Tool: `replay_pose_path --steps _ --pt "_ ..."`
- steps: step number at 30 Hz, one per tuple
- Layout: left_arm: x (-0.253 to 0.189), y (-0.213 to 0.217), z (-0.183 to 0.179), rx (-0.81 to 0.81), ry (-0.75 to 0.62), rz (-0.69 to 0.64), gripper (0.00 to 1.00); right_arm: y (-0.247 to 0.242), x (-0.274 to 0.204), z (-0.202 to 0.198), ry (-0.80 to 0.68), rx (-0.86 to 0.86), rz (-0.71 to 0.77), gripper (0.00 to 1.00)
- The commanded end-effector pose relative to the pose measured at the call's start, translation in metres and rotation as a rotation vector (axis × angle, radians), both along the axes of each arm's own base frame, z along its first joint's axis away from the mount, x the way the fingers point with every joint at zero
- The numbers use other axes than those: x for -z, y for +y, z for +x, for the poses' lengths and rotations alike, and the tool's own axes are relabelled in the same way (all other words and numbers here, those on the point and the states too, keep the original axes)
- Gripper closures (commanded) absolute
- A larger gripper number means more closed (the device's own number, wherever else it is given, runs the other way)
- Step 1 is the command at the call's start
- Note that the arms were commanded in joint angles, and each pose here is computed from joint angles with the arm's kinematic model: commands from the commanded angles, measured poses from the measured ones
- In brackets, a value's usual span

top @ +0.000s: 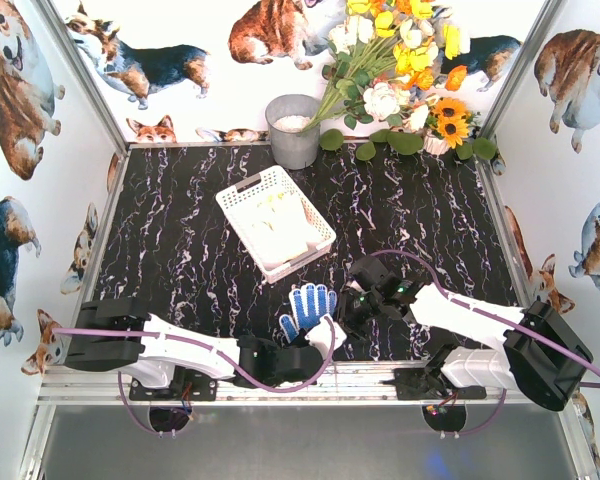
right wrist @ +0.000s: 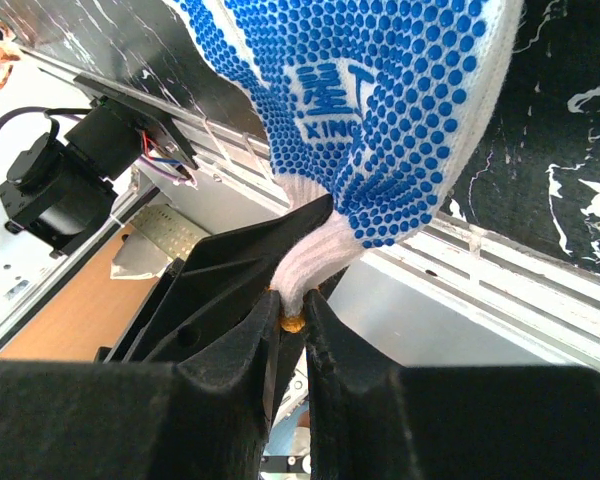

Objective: Put the gloves into the storage basket
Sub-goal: Pick up the glove from the center of the board.

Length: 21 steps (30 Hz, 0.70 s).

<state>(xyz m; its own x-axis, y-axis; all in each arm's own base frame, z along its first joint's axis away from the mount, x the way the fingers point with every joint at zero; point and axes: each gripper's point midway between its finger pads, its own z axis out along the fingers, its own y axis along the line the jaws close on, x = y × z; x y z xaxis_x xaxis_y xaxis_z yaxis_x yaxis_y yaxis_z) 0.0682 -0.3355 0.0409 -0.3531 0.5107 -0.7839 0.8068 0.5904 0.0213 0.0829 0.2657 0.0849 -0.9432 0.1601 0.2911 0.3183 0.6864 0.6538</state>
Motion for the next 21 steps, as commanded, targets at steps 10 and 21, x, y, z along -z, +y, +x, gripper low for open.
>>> replay_pose_path --steps 10,21 --pt "-0.003 -0.004 -0.001 -0.03 0.024 -0.015 1.0 0.003 -0.02 0.014 -0.08 0.026 0.074 0.62" --pt "-0.008 -0.001 0.002 -0.057 0.021 -0.031 1.0 -0.019 -0.018 0.036 -0.152 0.172 0.042 0.3"
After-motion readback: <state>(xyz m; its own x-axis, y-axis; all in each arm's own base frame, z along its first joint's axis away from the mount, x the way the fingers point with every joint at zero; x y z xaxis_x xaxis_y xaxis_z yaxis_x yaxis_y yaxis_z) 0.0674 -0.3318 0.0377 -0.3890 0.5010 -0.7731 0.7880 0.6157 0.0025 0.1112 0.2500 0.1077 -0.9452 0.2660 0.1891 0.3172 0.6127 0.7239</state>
